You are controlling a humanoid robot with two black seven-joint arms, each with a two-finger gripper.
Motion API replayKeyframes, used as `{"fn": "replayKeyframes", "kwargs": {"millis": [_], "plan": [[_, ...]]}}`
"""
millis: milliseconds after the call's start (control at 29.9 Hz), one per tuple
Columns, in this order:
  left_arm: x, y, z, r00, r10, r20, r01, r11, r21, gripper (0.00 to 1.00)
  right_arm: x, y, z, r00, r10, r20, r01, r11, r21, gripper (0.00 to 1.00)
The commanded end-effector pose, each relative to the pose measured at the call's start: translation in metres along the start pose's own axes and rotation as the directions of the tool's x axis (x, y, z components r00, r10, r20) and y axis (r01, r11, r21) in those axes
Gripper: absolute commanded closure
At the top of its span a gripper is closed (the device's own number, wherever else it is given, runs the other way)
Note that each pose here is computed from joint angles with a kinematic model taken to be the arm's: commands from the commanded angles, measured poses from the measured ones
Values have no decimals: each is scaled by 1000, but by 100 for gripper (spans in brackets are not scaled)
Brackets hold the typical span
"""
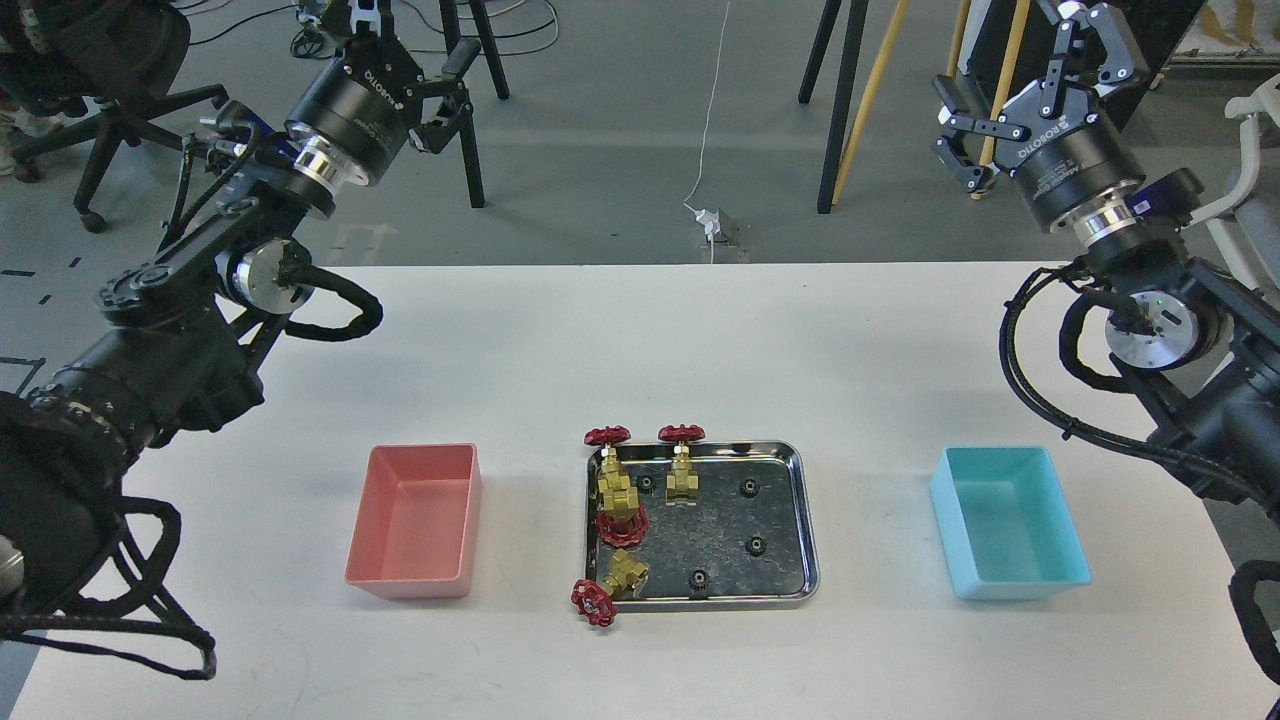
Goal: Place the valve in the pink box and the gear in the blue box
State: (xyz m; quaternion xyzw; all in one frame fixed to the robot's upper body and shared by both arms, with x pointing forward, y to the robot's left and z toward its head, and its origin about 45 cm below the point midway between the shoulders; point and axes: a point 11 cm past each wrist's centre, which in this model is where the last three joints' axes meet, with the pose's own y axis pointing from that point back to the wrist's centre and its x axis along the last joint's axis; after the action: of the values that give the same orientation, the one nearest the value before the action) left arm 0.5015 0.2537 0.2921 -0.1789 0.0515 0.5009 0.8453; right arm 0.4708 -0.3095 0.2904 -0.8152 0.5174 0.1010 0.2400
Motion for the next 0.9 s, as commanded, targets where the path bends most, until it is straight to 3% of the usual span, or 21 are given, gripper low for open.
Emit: {"fn": "replayKeyframes", "kwargs": {"millis": [0,200,535,735,869], "plan": [[11,6,5,1000,14,28,-15,1000,7,0,0,0,1,1000,1,-3,-1,1000,-7,1],[26,13,18,998,63,5,-63,997,-35,0,4,2,0,1000,8,-11,-8,1000,-12,1],[-10,-3,-3,996,5,-87,-10,999,-50,0,0,-3,2,1000,1,-12,-1,1000,-29,1],[-10,5,-19,996,8,-91,-10,1000,-16,0,-41,-67,-71,982,-117,-150,118,993,-1,1],[-46,-1,-27,990,-143,-11,144,988,54,0,-49,-88,-107,958,-123,-258,128,992,0,1]]}}
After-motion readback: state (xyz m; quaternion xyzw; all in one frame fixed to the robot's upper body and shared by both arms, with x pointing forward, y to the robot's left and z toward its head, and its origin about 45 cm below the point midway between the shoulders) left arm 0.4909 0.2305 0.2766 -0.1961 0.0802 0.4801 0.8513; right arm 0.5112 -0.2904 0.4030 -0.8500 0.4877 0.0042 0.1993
